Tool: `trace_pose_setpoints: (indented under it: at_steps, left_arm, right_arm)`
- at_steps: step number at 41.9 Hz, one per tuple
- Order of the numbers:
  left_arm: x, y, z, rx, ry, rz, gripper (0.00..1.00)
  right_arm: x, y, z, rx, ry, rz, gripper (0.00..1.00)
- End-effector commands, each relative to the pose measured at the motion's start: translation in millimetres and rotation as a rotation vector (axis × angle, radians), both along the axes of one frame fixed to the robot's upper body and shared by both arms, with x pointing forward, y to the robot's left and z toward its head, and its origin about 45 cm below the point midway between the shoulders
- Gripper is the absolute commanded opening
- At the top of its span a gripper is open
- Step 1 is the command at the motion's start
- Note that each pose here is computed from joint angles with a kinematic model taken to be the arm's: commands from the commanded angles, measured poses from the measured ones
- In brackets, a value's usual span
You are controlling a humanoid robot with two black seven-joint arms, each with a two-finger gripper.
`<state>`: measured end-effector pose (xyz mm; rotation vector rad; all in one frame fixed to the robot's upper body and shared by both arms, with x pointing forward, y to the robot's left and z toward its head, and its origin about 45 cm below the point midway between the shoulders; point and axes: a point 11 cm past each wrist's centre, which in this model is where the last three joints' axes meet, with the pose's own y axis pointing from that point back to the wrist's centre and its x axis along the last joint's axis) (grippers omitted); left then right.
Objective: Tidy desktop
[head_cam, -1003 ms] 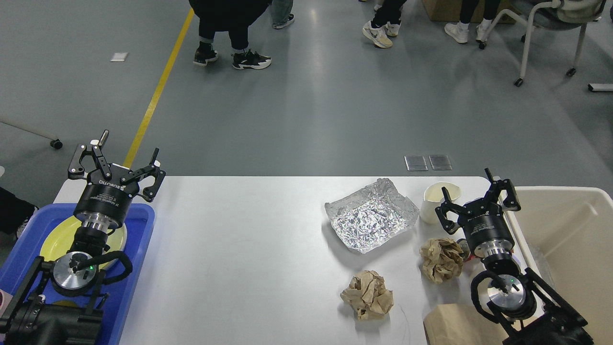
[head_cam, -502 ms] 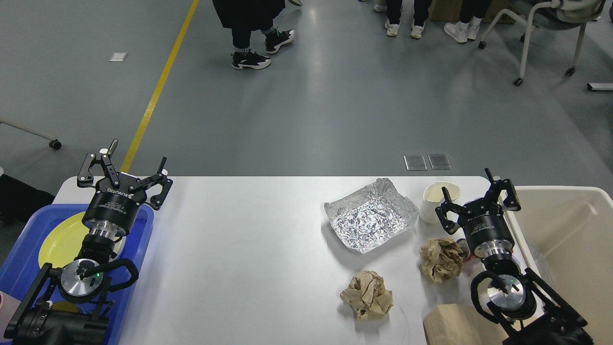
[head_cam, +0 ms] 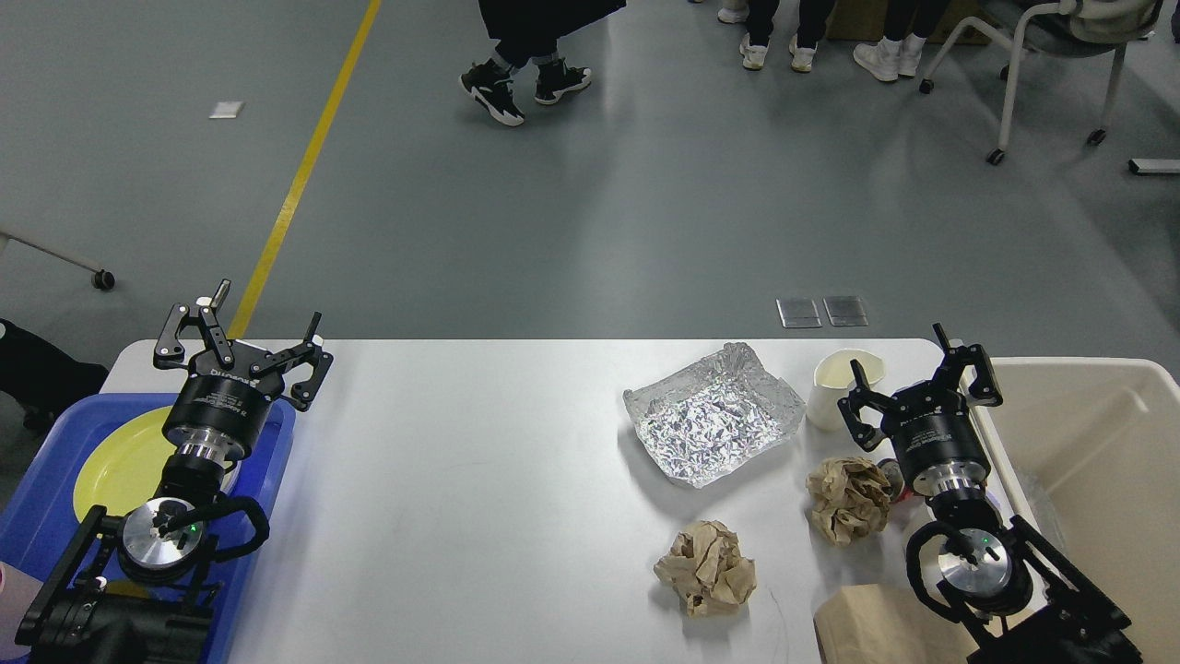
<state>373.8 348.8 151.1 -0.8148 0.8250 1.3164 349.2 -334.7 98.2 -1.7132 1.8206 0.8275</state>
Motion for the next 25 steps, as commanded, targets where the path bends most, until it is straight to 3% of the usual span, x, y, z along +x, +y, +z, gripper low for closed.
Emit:
trace_pose_setpoints:
  at_steps: [1,15,25]
  left_arm:
    - [-2,-1,-9,-0.008,0.024,0.005,0.96]
    - [-8,-3,-27,-0.041,0.062,0.017,0.96]
    - [-15,-6,-30,-0.086,-0.024,0.076,0.96]
  right_arm:
    - [0,0,0,0.001,0.0,0.0,1.0]
    - [0,0,0,-0.001,0.0,0.0,1.0]
    - [-1,0,-1,-0.001,0.001,0.0,1.0]
